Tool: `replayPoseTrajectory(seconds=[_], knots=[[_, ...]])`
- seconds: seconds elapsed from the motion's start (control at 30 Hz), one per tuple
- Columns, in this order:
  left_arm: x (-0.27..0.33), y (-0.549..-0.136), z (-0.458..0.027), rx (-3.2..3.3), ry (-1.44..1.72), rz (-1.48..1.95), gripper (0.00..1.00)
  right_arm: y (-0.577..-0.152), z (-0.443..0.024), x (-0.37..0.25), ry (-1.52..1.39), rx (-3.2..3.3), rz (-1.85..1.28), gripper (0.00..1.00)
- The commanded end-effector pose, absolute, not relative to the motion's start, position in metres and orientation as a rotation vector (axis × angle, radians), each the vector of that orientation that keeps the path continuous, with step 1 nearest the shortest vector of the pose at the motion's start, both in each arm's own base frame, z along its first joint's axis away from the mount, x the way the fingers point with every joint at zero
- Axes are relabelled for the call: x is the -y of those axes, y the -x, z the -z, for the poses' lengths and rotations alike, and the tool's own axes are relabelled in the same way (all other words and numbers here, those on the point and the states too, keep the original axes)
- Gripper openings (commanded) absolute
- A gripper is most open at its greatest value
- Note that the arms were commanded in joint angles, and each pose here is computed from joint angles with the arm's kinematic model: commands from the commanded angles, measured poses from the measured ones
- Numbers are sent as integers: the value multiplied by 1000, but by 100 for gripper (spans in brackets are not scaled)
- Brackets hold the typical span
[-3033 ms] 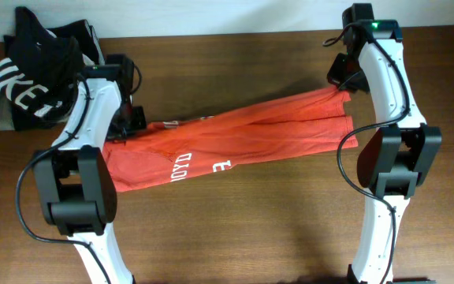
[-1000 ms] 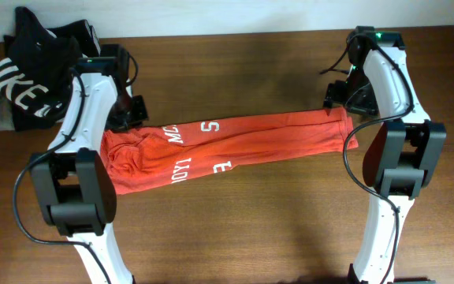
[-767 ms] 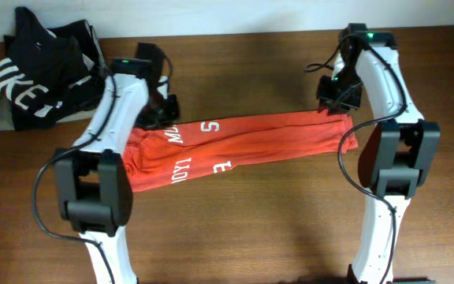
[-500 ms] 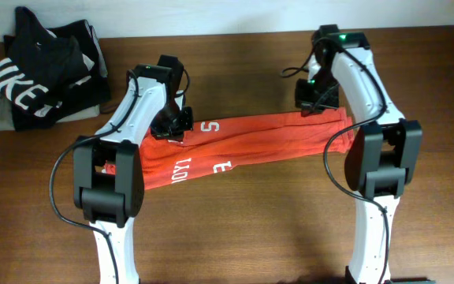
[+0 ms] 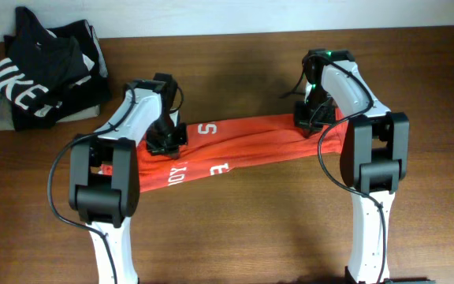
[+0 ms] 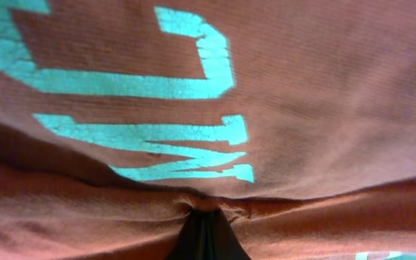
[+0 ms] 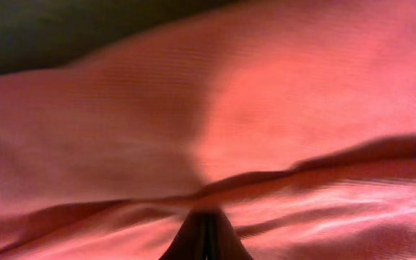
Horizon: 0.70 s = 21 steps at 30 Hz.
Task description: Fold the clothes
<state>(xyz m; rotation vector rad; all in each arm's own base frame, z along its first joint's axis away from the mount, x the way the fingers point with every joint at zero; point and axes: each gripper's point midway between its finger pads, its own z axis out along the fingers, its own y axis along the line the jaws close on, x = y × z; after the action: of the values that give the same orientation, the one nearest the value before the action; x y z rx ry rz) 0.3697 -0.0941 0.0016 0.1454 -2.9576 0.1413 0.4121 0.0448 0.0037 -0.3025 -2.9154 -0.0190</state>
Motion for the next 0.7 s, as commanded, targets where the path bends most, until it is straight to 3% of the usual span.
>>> replayPoseTrajectory(seconds=[0.0,0.67], knots=[[34,-351,8,2875,-252,81,1,-404,3,-18,389,2888,-192,4],[-50,-330,1,2751,-542,170,1,-384,-5,35,621,2768,-339,4]])
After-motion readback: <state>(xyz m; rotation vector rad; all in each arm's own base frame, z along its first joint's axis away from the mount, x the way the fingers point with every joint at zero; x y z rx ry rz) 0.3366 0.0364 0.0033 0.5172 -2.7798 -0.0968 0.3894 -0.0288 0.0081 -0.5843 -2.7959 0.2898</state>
